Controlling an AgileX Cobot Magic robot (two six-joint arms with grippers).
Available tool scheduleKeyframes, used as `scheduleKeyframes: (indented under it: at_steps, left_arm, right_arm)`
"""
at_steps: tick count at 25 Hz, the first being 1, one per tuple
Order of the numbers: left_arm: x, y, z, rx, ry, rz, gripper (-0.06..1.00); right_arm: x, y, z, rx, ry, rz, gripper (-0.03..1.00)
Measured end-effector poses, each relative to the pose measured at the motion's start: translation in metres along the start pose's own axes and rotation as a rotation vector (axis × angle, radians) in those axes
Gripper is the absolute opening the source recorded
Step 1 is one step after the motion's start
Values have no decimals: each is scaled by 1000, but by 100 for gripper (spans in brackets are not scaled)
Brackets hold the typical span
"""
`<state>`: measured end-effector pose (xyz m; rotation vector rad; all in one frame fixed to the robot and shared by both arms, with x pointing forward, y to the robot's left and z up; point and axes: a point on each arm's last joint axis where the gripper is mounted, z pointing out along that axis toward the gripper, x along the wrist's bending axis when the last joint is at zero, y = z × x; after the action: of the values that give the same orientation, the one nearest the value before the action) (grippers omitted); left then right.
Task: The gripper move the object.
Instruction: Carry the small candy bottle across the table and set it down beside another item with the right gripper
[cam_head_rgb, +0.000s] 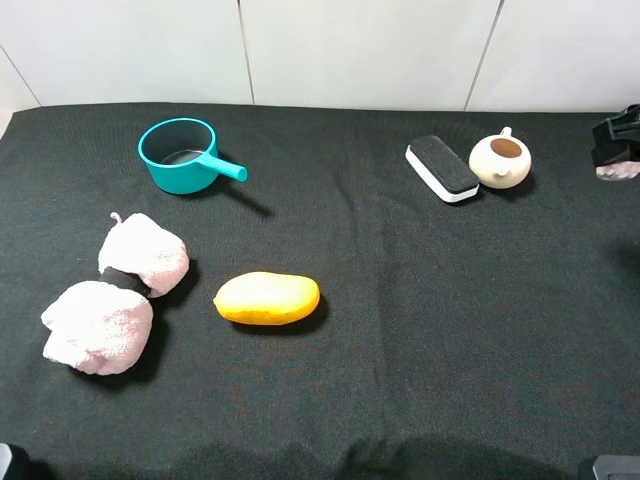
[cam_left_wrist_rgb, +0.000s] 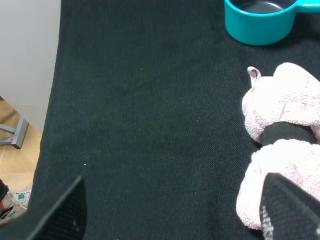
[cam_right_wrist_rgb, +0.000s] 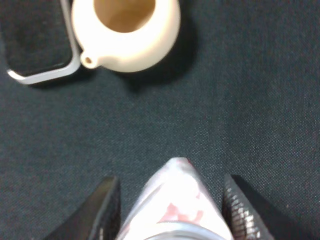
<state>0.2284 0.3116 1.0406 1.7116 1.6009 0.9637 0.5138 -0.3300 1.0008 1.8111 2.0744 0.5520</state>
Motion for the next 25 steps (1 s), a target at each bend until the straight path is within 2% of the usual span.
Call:
scheduleKeyframes:
  at_steps: [7, 15, 25]
  left_arm:
    - [0, 0, 0, 0, 0, 0, 77]
    - [0, 0, 0, 0, 0, 0, 77]
    - [0, 0, 0, 0, 0, 0, 77]
  right_arm:
    - [-5, 1, 31, 51, 23, 3, 33]
    - [-13, 17, 57, 50, 29, 1, 33]
    - [-15, 18, 100, 98, 96, 15, 33]
